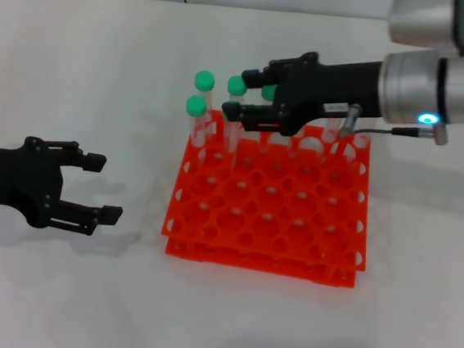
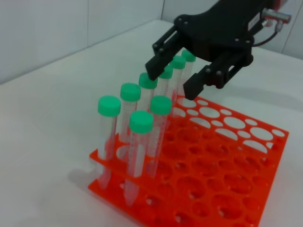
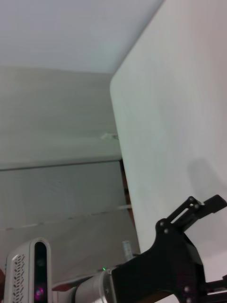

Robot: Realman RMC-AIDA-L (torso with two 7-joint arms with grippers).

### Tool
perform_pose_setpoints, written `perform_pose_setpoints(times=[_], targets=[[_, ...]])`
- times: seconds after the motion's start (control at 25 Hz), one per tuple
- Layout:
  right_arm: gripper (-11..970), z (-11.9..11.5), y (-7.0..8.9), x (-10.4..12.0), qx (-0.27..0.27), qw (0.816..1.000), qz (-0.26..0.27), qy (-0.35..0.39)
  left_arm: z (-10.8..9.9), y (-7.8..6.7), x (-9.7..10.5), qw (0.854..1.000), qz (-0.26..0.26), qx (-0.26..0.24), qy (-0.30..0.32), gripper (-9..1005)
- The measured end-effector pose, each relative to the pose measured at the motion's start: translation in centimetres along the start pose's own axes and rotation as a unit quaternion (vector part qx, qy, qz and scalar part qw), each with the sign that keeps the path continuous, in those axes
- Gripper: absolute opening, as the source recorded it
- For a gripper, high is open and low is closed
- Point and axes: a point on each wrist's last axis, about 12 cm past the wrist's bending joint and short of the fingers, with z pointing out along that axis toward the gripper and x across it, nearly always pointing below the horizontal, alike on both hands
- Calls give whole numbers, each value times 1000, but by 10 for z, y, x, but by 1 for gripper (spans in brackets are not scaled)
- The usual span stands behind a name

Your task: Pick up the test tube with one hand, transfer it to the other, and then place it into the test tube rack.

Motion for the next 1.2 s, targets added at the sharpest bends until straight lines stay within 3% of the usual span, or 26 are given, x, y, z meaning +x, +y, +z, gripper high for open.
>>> perform_pose_setpoints(times=[0.4,0.52,0.92,1.2], targets=[[561,-52,1,15,1,999,30,-32,-4,1,-5,1000,5,-3,-21,884],[561,-81,-1,27,-3,998,47,-32,-7,2,-8,999,6,-5,-32,884],[560,-122,-5,57,28,997,68,-9,-10,-1,-14,997,3,2,-78,884],[561,-135,1,66,20,998,65,-2,-13,-7,-14,994,-2,9,-109,884]])
